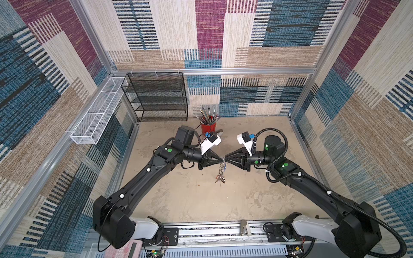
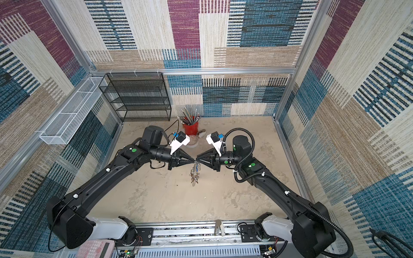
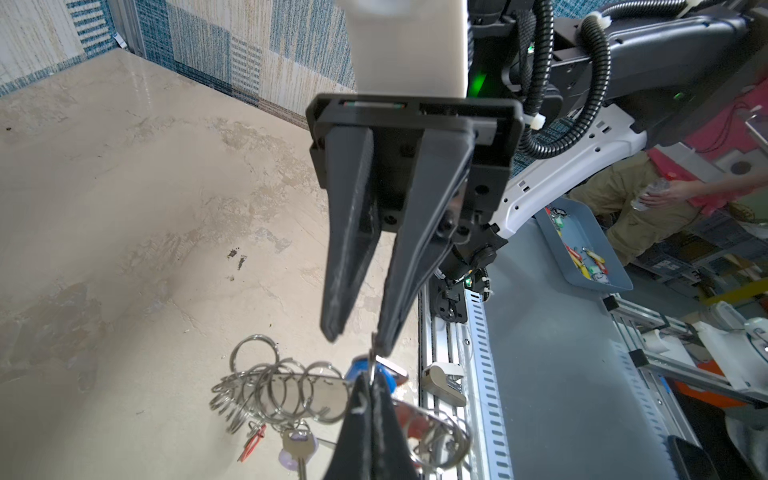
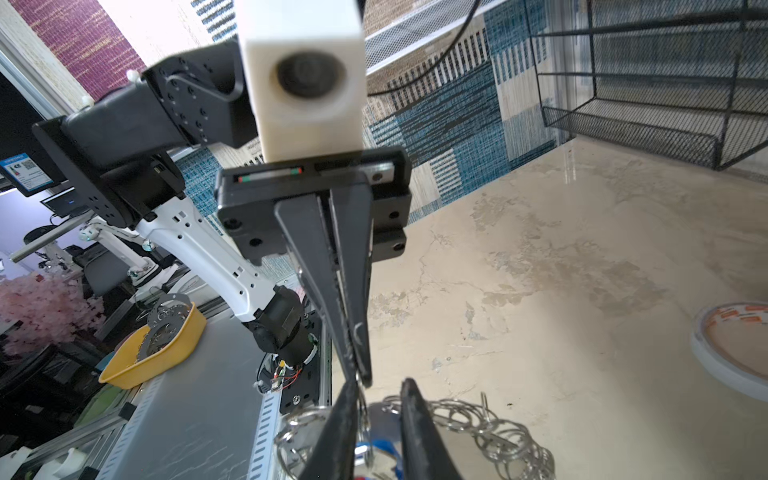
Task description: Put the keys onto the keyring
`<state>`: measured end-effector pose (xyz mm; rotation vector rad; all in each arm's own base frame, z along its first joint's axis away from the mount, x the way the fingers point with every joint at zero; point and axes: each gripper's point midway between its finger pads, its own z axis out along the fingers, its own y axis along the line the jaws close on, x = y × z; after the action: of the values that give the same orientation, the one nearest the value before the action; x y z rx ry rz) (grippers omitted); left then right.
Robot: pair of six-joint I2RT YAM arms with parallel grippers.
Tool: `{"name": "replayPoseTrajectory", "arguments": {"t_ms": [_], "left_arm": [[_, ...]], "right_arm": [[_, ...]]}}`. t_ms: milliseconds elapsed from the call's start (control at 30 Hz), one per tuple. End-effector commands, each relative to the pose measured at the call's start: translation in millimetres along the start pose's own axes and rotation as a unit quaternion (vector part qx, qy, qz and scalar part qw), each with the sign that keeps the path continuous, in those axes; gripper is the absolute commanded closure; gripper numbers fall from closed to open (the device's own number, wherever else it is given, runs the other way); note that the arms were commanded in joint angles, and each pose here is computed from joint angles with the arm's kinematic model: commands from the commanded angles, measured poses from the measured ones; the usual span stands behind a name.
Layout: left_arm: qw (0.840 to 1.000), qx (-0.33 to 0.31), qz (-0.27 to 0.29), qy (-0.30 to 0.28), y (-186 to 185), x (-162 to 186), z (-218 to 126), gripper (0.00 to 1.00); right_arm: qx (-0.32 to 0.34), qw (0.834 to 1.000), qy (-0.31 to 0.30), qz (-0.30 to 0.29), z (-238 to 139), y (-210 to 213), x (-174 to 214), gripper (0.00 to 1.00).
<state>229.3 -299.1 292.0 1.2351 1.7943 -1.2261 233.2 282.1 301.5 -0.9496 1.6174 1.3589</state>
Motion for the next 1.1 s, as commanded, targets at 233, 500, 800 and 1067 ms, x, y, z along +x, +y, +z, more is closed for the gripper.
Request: {"name": "replayPoseTrajectory", "arguments": {"t_ms": [233,500,800,1067], "left_arm": [[0.998,-0.002,0.013,-0.069,-10.8,-21.8,-10.7,1.00],[0.997,-0.006,0.015,-0.078,-9.3,-24.7,-11.9,1.00],[0.996,-0.017,0.012,-0.083,-1.5,-24.6,-12.6,1.00],[0.995,-0.018,0.014,-0.101,-1.6,-30.2,-16.3,1.00]], "right_arm": [[-0.023,1.000,-0.008,-0.005,0.4,7.9,-4.1,0.66],[-0.033,0.999,-0.002,0.002,2.2,8.2,1.3,0.73],[-0.028,1.000,0.001,0.006,2.8,5.1,5.1,0.87],[-0.027,1.000,0.002,0.006,3.4,3.4,6.4,0.97]]}}
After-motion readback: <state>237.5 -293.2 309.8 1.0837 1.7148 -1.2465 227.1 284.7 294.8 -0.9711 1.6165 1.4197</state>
